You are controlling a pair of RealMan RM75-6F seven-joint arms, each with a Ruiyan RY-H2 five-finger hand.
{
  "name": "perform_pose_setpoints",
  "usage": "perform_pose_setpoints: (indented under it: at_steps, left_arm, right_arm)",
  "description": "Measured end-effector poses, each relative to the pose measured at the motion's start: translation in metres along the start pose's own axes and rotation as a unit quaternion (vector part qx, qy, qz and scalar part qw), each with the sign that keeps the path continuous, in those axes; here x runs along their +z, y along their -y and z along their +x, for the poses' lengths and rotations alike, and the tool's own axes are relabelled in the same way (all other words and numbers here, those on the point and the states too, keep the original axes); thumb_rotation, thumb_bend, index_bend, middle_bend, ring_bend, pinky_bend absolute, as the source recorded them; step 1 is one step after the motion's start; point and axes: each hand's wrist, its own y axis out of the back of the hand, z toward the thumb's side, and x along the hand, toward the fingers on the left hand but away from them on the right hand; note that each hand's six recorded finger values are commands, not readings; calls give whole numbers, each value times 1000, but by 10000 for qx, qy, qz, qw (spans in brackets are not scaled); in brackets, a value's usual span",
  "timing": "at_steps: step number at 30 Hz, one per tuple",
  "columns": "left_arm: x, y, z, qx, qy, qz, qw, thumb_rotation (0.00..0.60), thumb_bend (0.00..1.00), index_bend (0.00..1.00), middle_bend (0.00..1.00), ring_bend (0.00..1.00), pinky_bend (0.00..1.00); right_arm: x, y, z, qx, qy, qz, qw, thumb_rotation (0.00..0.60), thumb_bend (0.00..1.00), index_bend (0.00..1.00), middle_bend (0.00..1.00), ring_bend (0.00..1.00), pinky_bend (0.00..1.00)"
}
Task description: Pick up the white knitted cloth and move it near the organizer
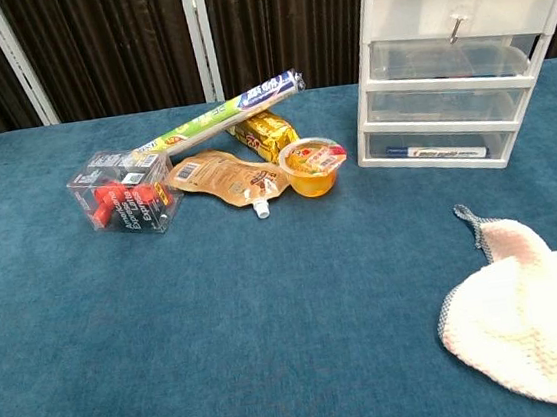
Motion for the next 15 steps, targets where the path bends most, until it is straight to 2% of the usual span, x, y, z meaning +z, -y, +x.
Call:
perform_pose_setpoints:
  at_steps: [5,7,8,10,12,13,15]
  left_arm:
    - [1,0,0,15,11,1,10000,600,0,0,0,0,0]
    - [1,-1,-1,25,17,4,10000,600,0,0,0,0,0]
    - [1,-1,-1,29,16,2,10000,600,0,0,0,0,0]
    - [0,0,0,22,-1,-7,10000,600,0,0,0,0,0]
    - [0,0,0,4,-28,-16,10000,600,0,0,0,0,0]
    - [0,0,1,-2,-33,-20,10000,600,0,0,0,0,0]
    - [0,1,1,-6,-34,-21,10000,600,0,0,0,0,0]
  right_arm:
    - [2,0,0,34,40,-84,10000,600,18,35,1,0,52]
    - [4,0,1,50,54,-134,9999,600,13,47,40,23,192]
    - [5,0,1,60,66,-176,9998,600,10,54,70,54,259]
    - [10,-1,0,75,77,-267,9996,600,1,81,200,222,455]
    - [17,-3,-2,114,101,-370,9992,600,0,101,318,363,580]
    - [21,-3,-3,147,115,-408,9990,600,0,110,366,417,629]
    - [29,-1,-6,276,157,-508,9982,600,0,121,398,453,663]
